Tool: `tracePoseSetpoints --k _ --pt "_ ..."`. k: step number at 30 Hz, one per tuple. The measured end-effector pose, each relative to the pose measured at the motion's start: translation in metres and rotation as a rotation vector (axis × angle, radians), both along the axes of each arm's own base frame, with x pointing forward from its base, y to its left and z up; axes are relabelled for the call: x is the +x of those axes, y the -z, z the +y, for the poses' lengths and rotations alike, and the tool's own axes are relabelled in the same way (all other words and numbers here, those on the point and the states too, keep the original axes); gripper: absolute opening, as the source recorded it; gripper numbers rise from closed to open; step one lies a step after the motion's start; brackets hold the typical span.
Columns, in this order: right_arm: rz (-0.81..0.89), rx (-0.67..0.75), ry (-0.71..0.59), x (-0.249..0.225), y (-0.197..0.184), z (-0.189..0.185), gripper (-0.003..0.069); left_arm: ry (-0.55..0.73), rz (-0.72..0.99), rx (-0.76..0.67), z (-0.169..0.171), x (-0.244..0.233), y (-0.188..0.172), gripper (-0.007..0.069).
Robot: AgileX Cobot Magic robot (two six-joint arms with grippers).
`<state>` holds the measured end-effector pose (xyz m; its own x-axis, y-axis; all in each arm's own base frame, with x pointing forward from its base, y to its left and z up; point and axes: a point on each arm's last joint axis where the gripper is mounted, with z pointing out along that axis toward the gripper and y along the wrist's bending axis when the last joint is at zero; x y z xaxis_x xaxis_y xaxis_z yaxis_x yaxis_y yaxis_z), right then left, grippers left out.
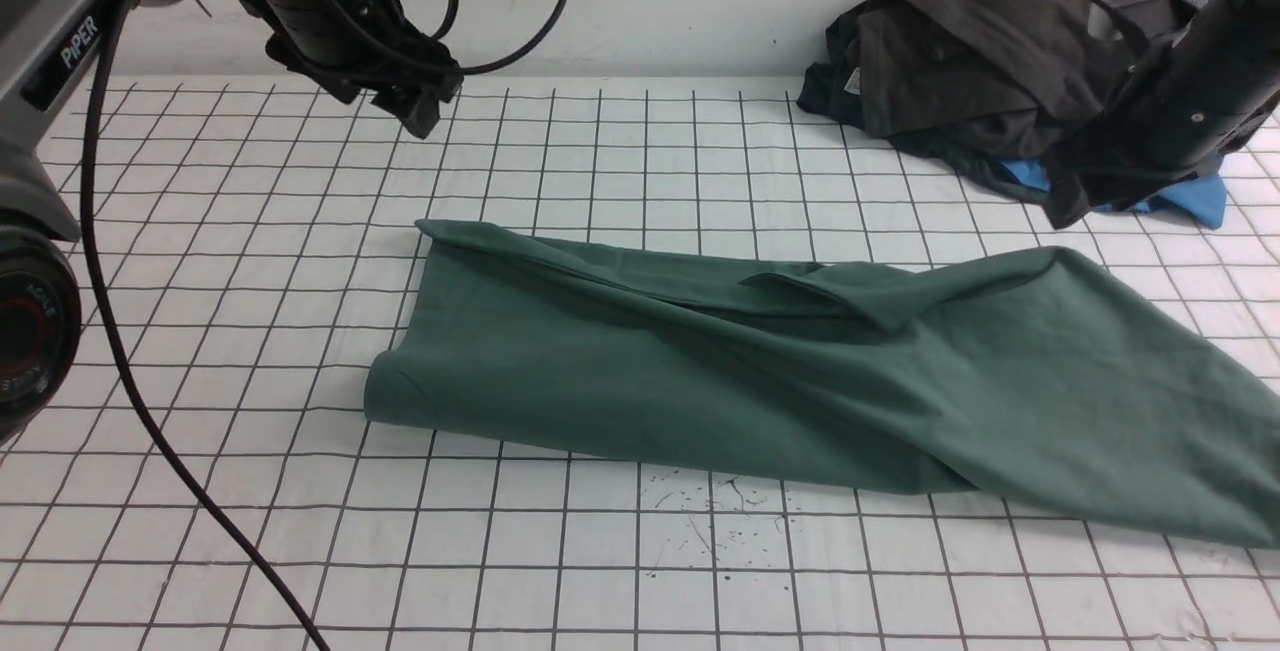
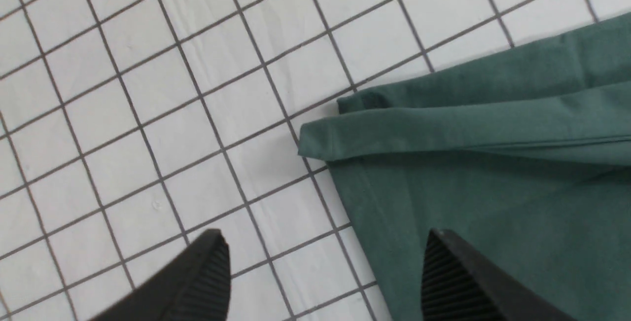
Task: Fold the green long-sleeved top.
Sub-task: Use both arms to drag the lower edge of the fabric forward and fold it over the upper edge, then use the right arm to clamp the right edge of the fabric
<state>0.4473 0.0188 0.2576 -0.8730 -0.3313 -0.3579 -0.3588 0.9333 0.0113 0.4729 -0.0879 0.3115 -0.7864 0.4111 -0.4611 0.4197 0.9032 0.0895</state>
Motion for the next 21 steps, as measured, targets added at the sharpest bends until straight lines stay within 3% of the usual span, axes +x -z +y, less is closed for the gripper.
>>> tracePoseSetpoints --k 5,13,17,21 --pt "0.068 0.064 -0.165 -0.001 0.020 0.048 0.0333 0.024 0.049 -0.028 -0.008 -0.003 0.012 0.0314" --pt "0.168 -0.030 -0.347 -0.005 0.070 0.109 0.0163 0.031 0.099 -0.021 -0.008 -0.005 0.026 0.0032" --pt "0.175 -0.063 -0.337 -0.004 0.077 0.109 0.0104 0.035 0.099 -0.019 -0.008 -0.005 0.026 -0.0003" --pt "0.049 -0.121 -0.226 0.010 0.076 0.101 0.0071 0.036 0.099 -0.019 -0.008 -0.005 0.026 -0.0008"
